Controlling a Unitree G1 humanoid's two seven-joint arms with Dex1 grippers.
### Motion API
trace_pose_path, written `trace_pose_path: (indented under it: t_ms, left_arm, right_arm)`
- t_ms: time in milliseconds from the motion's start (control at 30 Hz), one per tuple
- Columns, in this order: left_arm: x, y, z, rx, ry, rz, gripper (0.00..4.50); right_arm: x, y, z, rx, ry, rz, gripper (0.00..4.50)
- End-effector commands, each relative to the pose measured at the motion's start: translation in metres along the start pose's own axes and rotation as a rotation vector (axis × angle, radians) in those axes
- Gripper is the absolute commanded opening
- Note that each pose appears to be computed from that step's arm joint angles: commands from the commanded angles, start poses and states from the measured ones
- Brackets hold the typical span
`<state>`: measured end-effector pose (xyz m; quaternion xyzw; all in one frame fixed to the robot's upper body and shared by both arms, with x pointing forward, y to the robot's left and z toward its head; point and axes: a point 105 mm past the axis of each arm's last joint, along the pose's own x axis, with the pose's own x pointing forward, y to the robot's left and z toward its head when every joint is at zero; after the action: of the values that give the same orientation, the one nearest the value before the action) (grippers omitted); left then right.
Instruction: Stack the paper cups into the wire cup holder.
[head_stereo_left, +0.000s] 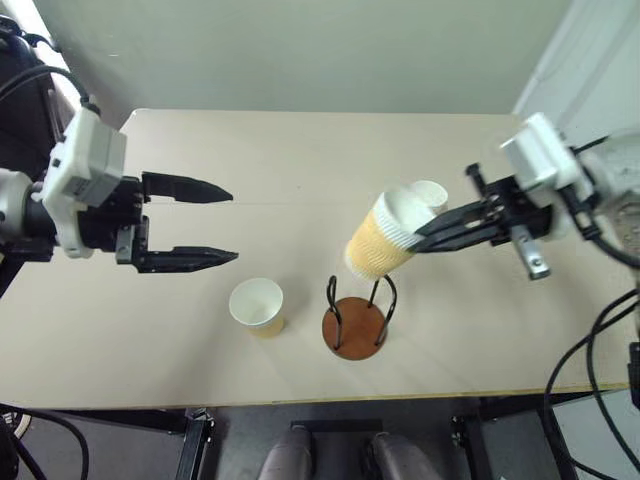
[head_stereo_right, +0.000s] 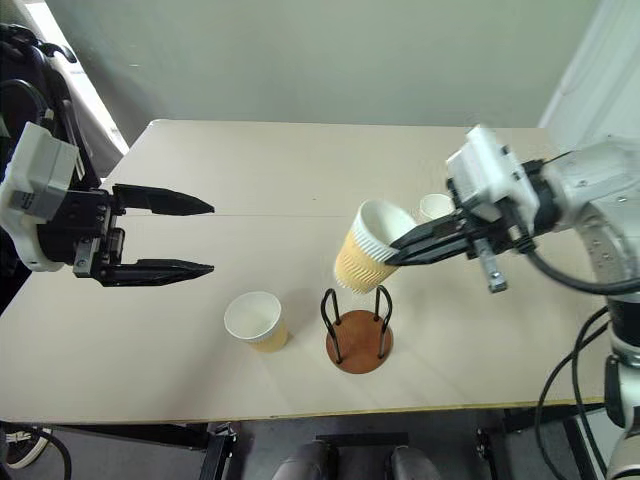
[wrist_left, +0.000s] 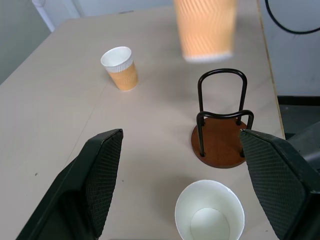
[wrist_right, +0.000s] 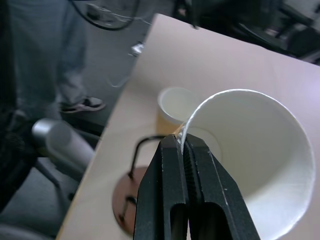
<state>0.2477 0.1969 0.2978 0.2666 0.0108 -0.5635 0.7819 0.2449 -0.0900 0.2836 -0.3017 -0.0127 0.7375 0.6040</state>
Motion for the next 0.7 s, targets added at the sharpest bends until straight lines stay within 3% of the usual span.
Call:
trace_pose_path:
  t_ms: [33,633,700]
  left_arm:
    - [-0.004,-0.003,0.008,0.04,0.006,0.011,3.99]
    - [-0.008,-0.01,0.009,0.033,0.037,0.028,3.99]
    - [-0.008,-0.01,0.01,0.034,0.037,0.028,3.99]
  right_arm:
    - [0.006,0.003,-0.001,-0.025,0.015,0.013,0.02]
    - [0.022,0.006,-0.031,0.027,0.1,0.064,0.02]
    - [0.023,0.003,-0.034,0.034,0.113,0.053,0.4]
